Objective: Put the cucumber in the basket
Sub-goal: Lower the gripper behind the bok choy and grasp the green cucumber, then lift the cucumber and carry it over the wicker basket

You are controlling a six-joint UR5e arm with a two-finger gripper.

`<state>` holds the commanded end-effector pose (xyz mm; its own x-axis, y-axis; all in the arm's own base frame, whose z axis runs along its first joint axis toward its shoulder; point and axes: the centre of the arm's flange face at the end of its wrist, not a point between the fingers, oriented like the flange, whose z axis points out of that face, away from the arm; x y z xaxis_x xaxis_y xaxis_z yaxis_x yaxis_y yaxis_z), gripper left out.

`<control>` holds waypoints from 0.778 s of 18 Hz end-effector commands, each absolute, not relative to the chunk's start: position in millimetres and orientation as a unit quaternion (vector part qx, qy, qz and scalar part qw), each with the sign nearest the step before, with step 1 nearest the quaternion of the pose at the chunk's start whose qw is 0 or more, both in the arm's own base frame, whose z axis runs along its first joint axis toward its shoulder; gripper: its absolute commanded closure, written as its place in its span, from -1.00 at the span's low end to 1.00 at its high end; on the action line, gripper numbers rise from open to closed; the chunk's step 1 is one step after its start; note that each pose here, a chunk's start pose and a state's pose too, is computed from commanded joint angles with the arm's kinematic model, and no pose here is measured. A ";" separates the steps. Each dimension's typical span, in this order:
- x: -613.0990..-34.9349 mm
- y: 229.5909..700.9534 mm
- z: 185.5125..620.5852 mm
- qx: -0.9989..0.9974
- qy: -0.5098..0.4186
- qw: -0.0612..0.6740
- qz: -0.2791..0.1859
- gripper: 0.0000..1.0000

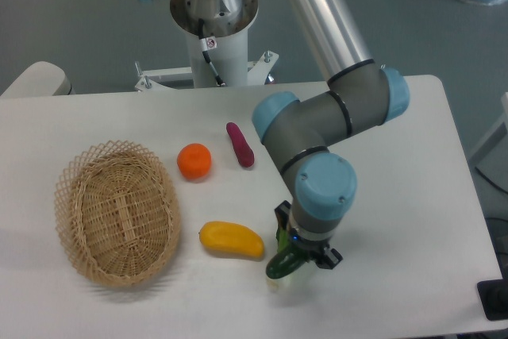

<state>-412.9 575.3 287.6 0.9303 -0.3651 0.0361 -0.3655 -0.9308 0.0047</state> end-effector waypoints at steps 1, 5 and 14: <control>-399.6 573.1 289.9 0.982 -0.187 0.007 0.020 0.90; -336.2 570.4 298.2 0.984 -0.177 0.011 0.029 0.90; -215.5 597.1 285.6 0.996 -0.068 0.029 0.041 0.89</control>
<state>-215.5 597.1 285.6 0.9873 -0.1334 0.0866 -0.1383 -0.9890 0.0529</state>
